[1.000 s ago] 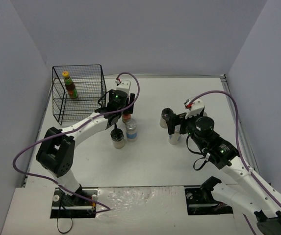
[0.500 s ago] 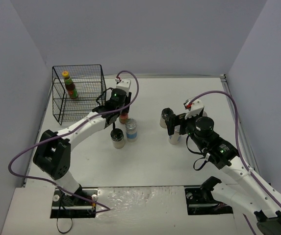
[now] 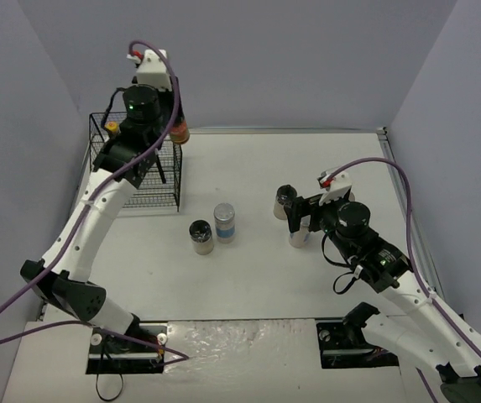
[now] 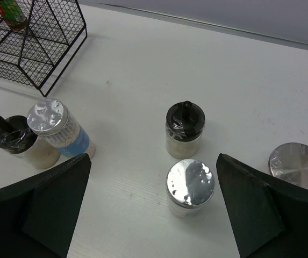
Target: Organize the condiment bottles
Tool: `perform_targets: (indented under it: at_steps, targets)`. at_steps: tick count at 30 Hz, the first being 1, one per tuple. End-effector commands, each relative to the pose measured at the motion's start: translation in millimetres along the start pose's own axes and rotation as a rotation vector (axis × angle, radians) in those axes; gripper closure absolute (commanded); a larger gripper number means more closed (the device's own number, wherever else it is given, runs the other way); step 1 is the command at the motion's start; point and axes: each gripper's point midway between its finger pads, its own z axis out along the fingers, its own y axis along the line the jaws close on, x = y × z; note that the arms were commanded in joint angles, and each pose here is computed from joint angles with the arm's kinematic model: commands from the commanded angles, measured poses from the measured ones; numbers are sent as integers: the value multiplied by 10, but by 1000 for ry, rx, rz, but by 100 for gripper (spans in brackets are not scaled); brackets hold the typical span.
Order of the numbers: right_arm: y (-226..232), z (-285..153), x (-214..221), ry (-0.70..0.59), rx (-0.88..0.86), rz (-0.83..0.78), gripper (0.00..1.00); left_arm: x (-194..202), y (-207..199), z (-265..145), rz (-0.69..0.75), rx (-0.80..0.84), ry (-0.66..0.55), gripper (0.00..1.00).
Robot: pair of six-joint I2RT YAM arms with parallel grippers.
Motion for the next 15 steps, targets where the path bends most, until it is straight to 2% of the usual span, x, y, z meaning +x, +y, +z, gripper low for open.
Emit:
perform_targets:
  at_steps: [1, 15]
  targets:
    - [19, -1, -189, -67, -4, 24, 0, -820, 650, -30, -32, -139, -205, 100]
    - [46, -3, -102, -37, -22, 17, 0, -849, 1465, 639, -53, -225, -257, 100]
